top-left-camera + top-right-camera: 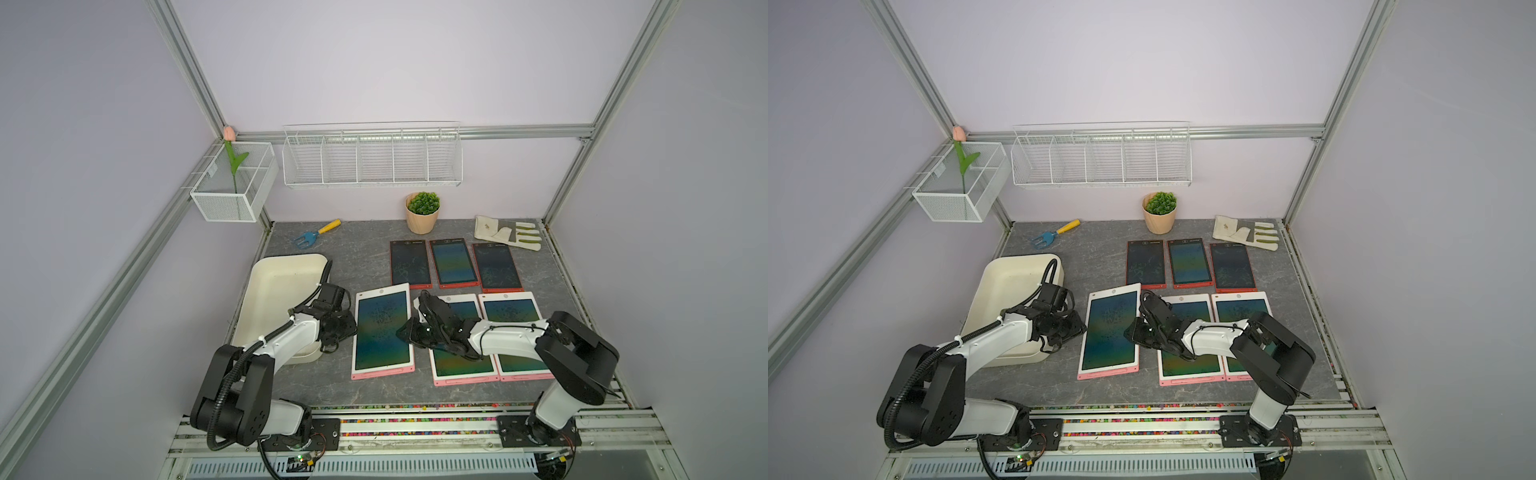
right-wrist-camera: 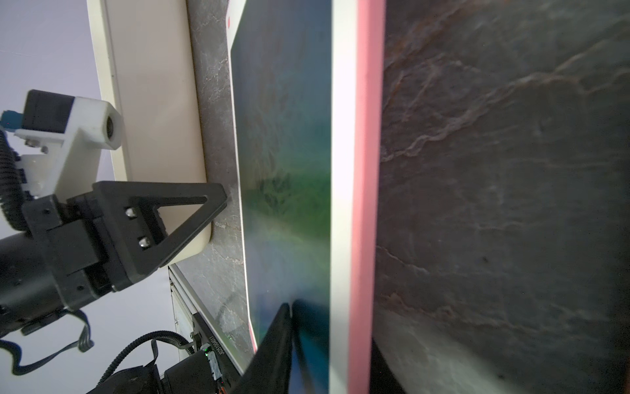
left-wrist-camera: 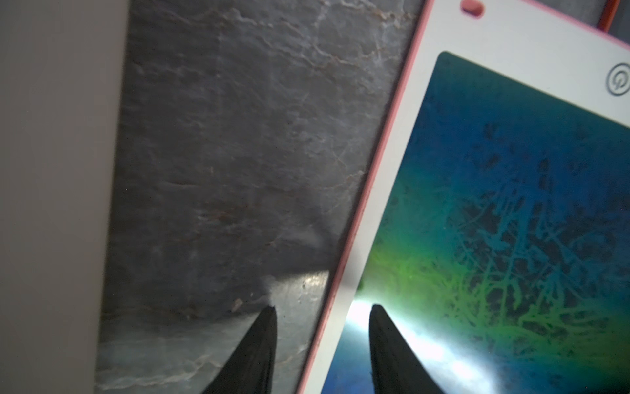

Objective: Take out the writing tablet from the storage box
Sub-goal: Place the writing tablet at the center of the board.

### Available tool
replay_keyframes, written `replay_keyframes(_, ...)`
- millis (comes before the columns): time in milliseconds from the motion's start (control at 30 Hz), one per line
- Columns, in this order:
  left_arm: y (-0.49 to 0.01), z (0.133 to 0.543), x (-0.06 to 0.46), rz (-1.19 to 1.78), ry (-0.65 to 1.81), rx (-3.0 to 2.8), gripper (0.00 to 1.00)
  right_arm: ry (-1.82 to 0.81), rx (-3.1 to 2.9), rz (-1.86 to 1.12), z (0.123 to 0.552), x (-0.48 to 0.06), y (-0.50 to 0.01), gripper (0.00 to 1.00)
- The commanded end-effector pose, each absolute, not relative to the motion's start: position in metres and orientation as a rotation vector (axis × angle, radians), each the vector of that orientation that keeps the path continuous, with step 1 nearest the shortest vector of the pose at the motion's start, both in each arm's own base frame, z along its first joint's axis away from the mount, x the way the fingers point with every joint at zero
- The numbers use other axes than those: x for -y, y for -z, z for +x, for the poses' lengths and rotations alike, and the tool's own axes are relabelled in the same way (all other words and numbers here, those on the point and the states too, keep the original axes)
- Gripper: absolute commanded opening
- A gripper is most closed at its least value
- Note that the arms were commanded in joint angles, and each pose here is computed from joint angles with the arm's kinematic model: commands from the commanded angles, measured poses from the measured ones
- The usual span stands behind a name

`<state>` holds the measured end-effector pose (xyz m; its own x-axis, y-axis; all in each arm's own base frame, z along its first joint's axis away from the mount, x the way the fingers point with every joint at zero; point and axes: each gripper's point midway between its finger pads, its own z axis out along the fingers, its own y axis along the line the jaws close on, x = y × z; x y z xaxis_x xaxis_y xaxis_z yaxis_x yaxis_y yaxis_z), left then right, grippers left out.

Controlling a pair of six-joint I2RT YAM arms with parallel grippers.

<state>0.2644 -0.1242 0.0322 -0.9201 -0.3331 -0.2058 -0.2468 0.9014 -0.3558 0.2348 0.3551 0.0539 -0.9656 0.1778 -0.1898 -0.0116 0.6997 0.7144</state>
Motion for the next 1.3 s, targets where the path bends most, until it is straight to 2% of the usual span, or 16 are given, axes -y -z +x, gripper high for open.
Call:
replay_keyframes(0, -0.027, 0.262, 0.121, -0.431, 0.459, -2.812, 0.45, -0.960, -2.780, 0.202, 0.221, -0.330, -0.021, 0.29)
replay_keyframes(300, -0.025, 0.261, 0.122, -0.433, 0.466, -2.812, 0.45, -0.896, -2.819, 0.196, 0.218, -0.320, -0.014, 0.31)
replay_keyframes(367, -0.026, 0.261, 0.122, -0.436, 0.469, -2.809, 0.44, -0.876, -2.834, 0.185, 0.218, -0.318, -0.014, 0.34)
replay_keyframes(433, -0.027, 0.261, 0.123, -0.435, 0.480, -2.806, 0.44, -0.854, -2.848, 0.181, 0.217, -0.316, -0.013, 0.44)
replay_keyframes(533, -0.031, 0.260, 0.124, -0.429, 0.495, -2.795, 0.44, -0.851, -2.849, 0.176, 0.218, -0.316, -0.013, 0.50)
replay_keyframes(900, -0.036, 0.259, 0.123, -0.425, 0.494, -2.787, 0.44, -0.809, -2.868, 0.162, 0.224, -0.315, -0.011, 0.52)
replay_keyframes(1133, -0.047, 0.261, 0.124, -0.389, 0.505, -2.762, 0.43, -0.715, -2.884, 0.122, 0.227, -0.308, -0.015, 0.60)
replay_keyframes(1267, -0.067, 0.265, 0.121, -0.370, 0.496, -2.720, 0.43, -0.682, -2.853, 0.053, 0.236, -0.311, -0.038, 0.65)
